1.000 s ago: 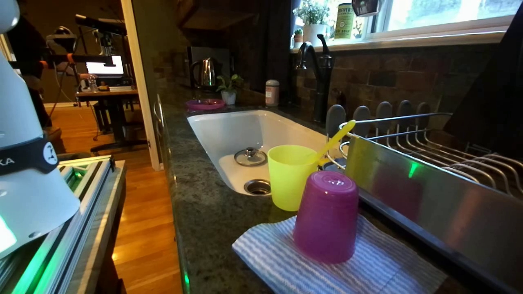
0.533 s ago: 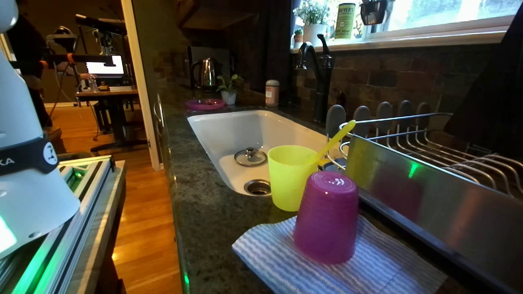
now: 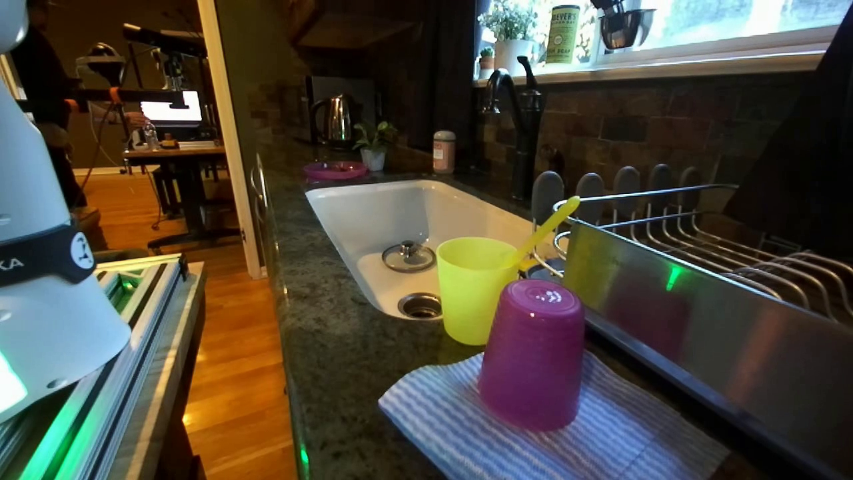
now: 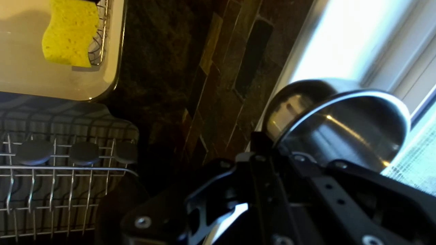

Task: Put the silver bowl on the windowsill

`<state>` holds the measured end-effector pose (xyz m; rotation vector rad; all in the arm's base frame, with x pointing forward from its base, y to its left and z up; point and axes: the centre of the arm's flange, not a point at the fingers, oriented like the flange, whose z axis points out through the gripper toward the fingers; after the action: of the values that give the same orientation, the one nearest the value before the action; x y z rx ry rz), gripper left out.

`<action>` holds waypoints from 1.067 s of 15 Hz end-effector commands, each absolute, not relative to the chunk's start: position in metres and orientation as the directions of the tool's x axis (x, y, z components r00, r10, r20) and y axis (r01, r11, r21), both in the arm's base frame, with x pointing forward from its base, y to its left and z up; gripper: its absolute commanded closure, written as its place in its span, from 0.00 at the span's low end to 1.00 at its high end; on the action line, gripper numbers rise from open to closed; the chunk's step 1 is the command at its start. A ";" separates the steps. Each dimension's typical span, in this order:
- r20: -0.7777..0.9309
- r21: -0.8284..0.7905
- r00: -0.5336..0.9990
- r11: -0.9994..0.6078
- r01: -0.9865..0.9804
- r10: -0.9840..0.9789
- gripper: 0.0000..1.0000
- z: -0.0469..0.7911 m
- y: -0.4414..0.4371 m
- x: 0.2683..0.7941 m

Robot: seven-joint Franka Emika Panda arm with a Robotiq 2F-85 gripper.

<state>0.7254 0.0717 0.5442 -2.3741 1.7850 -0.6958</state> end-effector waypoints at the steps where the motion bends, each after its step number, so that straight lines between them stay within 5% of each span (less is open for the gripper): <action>1: 0.293 -0.360 0.205 -0.306 -0.881 -0.934 0.98 0.535 0.076 0.730; 16: 0.319 -0.407 0.229 -0.351 -0.843 -0.920 0.98 0.516 0.094 0.753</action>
<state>0.7441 0.0901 0.5173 -2.3587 1.7029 -0.7617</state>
